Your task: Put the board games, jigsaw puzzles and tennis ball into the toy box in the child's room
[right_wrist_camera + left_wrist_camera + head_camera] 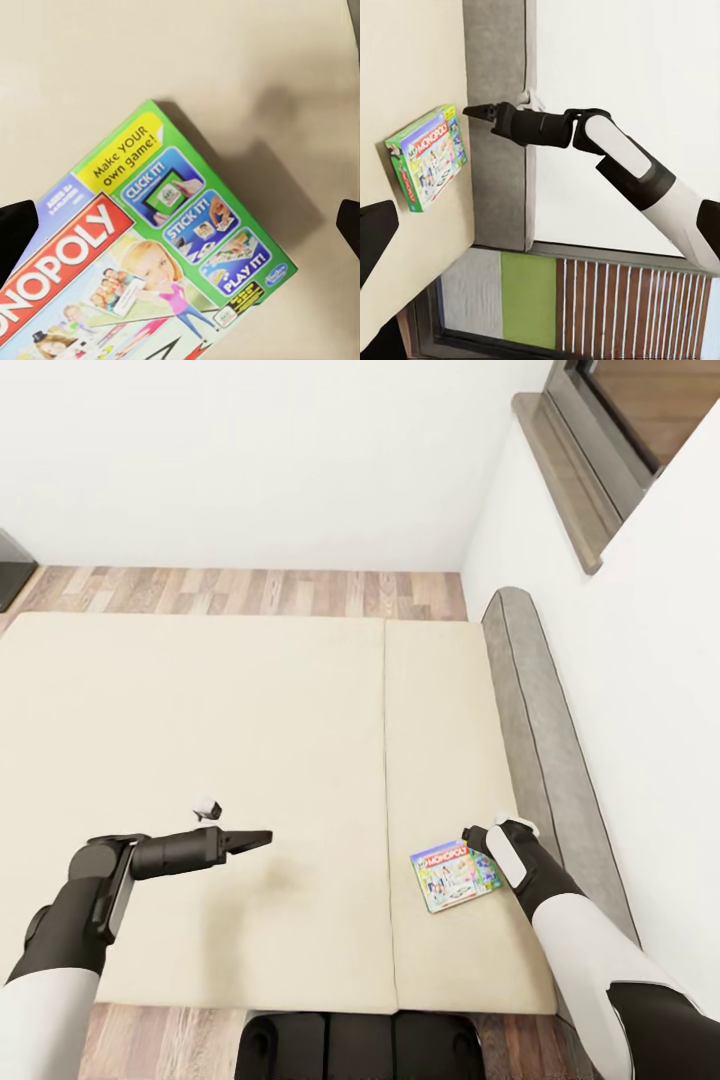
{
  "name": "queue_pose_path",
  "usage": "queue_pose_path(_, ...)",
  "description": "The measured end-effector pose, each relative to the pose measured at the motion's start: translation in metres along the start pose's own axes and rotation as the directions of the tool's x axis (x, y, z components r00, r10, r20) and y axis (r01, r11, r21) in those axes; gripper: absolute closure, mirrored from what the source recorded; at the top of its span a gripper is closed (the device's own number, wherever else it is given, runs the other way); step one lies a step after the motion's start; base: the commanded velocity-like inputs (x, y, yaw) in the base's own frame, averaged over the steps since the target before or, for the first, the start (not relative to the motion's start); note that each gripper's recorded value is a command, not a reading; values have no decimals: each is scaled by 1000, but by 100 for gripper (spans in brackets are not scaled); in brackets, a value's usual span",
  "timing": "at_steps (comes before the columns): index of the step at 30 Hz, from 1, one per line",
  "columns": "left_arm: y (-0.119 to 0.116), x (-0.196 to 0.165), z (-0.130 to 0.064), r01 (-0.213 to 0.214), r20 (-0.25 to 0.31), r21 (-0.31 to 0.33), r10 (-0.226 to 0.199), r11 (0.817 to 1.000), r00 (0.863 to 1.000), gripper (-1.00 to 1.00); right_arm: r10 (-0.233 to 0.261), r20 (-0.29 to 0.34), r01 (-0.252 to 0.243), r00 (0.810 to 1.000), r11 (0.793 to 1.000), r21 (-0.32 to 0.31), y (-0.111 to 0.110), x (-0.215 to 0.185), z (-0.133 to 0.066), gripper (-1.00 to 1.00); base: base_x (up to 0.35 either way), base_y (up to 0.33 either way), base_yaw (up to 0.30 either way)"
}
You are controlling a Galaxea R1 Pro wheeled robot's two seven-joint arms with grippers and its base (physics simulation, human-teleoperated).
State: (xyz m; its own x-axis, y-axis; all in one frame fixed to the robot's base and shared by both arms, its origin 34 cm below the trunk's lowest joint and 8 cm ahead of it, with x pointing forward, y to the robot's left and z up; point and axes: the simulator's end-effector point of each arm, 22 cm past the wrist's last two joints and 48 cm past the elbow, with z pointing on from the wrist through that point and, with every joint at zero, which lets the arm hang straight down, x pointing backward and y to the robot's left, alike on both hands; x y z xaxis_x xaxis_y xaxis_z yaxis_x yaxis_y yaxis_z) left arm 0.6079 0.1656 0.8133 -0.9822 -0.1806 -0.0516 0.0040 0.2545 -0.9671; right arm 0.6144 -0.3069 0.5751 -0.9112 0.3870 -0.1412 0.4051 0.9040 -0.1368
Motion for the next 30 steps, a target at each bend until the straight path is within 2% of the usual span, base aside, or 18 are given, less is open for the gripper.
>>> queue_pose_path(30, 27, 13, 2, 55, -18, -18, -55, 998, 998, -100, -5, -40, 5, 999, 1000, 11, -2, 18, 20, -100, 0, 0, 0)
